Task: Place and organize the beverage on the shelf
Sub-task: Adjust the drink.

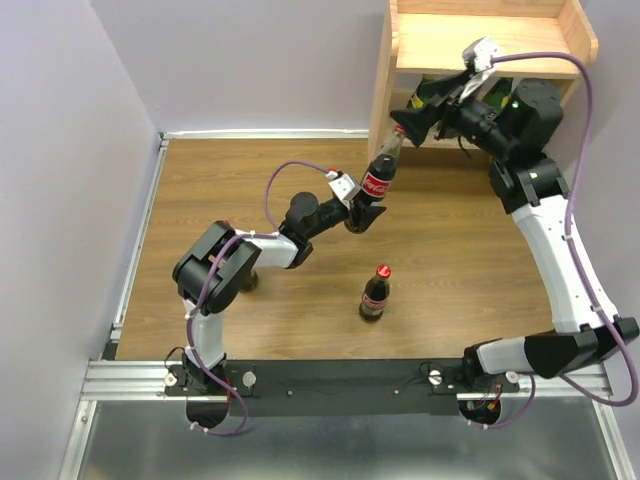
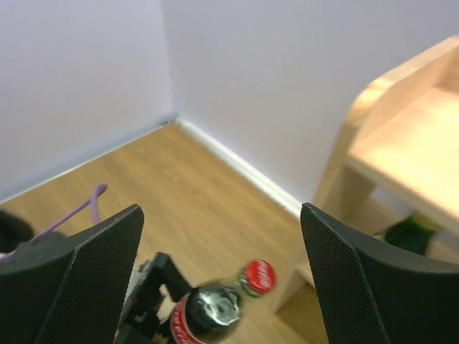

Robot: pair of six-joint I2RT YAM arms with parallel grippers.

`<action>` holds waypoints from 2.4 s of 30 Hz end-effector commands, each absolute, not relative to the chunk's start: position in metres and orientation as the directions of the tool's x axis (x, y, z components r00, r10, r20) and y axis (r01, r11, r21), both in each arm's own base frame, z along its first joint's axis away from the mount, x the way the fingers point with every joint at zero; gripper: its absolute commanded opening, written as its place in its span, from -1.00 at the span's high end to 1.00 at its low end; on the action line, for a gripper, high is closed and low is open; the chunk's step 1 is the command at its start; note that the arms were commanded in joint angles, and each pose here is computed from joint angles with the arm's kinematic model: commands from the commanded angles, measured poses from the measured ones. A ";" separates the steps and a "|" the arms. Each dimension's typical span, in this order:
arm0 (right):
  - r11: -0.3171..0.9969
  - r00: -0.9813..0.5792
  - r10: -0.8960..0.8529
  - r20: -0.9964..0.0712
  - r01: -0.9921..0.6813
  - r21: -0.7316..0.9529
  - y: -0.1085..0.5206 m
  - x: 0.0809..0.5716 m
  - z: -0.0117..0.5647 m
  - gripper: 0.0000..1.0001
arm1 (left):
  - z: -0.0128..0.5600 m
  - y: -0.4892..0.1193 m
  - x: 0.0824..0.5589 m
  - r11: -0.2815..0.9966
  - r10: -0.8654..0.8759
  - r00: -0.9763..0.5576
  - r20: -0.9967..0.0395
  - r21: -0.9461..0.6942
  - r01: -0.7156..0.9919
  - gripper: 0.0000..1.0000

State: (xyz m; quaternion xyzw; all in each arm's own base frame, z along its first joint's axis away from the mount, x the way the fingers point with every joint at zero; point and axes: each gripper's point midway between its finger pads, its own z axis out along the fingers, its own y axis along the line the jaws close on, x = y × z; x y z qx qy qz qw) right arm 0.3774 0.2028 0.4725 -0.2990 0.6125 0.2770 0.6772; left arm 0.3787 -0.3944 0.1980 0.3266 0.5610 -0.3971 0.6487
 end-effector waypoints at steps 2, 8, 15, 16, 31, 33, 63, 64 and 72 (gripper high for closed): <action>0.832 0.169 0.001 -0.986 -0.547 -0.092 0.148 0.374 0.513 -0.91 | 0.405 -0.352 0.337 0.532 -0.498 0.508 -0.703 0.216 0.819 1.00; 0.909 0.161 -0.028 -0.987 -0.406 -0.092 0.113 0.377 0.504 -0.91 | 0.437 -0.344 0.329 0.547 -0.514 0.538 -0.667 0.228 0.805 1.00; 0.974 0.088 -0.080 -0.993 -0.206 -0.096 0.065 0.387 0.465 -0.91 | 0.489 -0.333 0.328 0.583 -0.520 0.567 -0.639 0.219 0.782 1.00; 0.975 0.050 -0.086 -0.995 -0.202 -0.094 0.063 0.390 0.446 -0.91 | 0.495 -0.333 0.328 0.584 -0.522 0.565 -0.639 0.215 0.783 1.00; 0.975 -0.174 -0.037 -0.984 -0.223 0.003 0.044 0.384 0.311 -0.90 | 0.574 -0.353 0.354 0.583 -0.530 0.501 -0.684 0.135 0.801 1.00; 0.969 -0.190 -0.030 -0.981 -0.245 0.018 0.048 0.383 0.301 -0.90 | 0.580 -0.358 0.357 0.581 -0.533 0.495 -0.686 0.128 0.804 1.00; 0.918 -0.309 -0.072 -0.948 -0.393 0.058 0.073 0.374 0.238 -0.90 | 0.636 -0.386 0.382 0.600 -0.573 0.509 -0.642 0.095 0.794 1.00; 0.917 -0.313 -0.071 -0.947 -0.395 0.062 0.073 0.374 0.237 -0.90 | 0.638 -0.387 0.383 0.603 -0.574 0.511 -0.639 0.093 0.793 1.00; 0.904 -0.345 -0.057 -0.937 -0.417 0.098 0.079 0.372 0.227 -0.90 | 0.650 -0.380 0.391 0.640 -0.604 0.546 -0.581 0.056 0.767 1.00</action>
